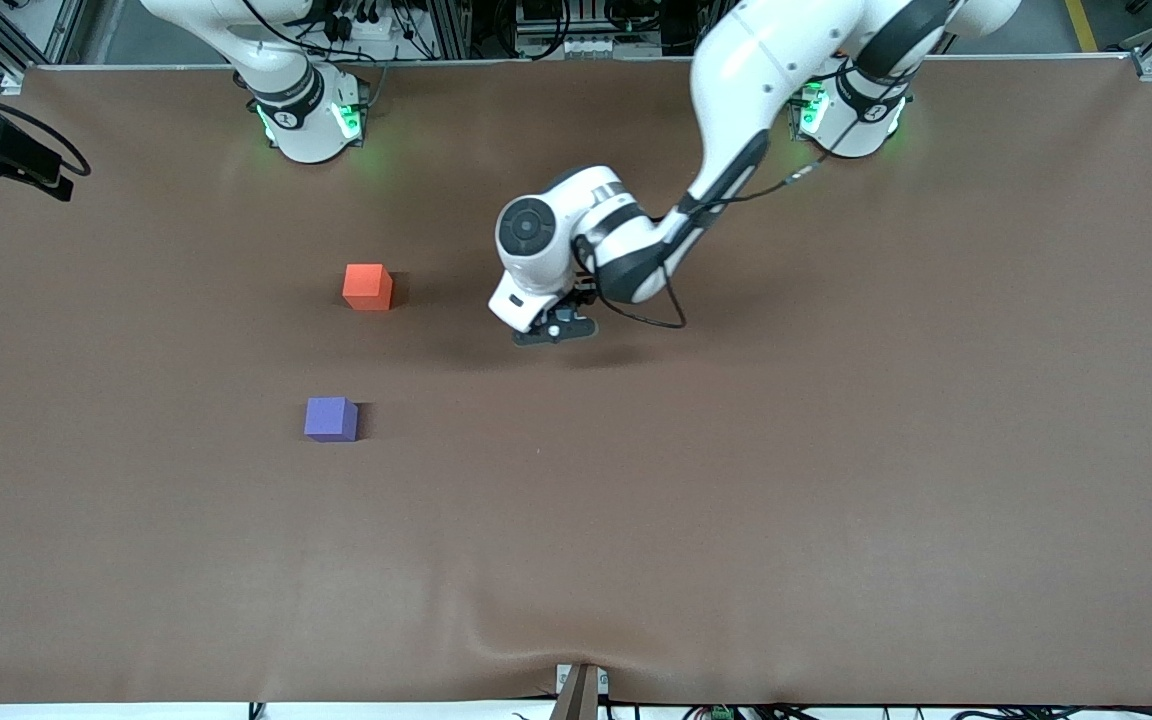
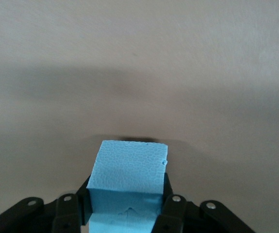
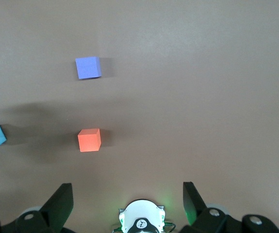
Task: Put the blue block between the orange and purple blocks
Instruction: 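Grasp the blue block with the right gripper while the left gripper withdraws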
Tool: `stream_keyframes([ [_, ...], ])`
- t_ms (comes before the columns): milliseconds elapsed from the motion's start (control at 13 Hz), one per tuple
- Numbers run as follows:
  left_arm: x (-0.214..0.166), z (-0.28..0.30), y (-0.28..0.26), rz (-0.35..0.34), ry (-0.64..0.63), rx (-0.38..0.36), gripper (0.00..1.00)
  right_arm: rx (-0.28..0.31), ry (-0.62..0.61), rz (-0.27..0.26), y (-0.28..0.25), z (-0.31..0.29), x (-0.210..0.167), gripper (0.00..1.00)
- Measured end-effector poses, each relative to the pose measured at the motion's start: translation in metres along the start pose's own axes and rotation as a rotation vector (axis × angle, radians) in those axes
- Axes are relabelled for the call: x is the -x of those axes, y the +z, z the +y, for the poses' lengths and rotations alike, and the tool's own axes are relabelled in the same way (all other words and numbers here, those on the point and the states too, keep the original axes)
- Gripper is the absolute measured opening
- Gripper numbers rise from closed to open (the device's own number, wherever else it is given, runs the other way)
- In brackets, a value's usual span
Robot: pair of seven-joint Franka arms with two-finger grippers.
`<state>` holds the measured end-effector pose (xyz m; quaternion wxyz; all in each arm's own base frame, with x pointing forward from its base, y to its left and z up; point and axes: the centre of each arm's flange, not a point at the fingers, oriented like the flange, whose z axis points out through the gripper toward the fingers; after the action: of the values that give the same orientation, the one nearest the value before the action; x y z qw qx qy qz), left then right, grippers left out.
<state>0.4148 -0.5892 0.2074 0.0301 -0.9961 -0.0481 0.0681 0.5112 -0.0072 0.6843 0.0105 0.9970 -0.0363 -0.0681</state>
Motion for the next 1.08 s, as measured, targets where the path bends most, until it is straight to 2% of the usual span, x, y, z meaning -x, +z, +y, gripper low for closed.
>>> stream_keyframes([
  [154,0.001,0.004,0.001,0.026,0.047,-0.009,0.68,0.0,-0.002,-0.007,0.004,-0.001,-0.004,1.0],
  [385,-0.01,0.004,-0.022,0.058,0.058,0.018,1.0,0.003,-0.014,-0.036,0.018,-0.007,-0.016,1.0],
  [538,-0.021,-0.004,-0.061,0.089,0.041,0.025,1.0,0.01,-0.042,-0.086,0.042,-0.023,-0.033,1.0],
  [692,-0.051,-0.041,-0.133,0.15,0.023,-0.003,1.0,0.023,-0.09,-0.133,0.068,-0.052,-0.049,1.0],
  [769,-0.073,-0.075,-0.176,0.175,0.028,-0.024,1.0,0.03,-0.114,-0.153,0.079,-0.067,-0.055,1.0],
  [923,-0.12,-0.162,-0.246,0.183,0.013,-0.055,1.0,0.039,-0.153,-0.195,0.105,-0.092,-0.068,1.0],
  [1077,-0.165,-0.252,-0.275,0.162,-0.014,-0.082,1.0,0.037,-0.207,-0.194,0.126,-0.127,-0.079,1.0],
])
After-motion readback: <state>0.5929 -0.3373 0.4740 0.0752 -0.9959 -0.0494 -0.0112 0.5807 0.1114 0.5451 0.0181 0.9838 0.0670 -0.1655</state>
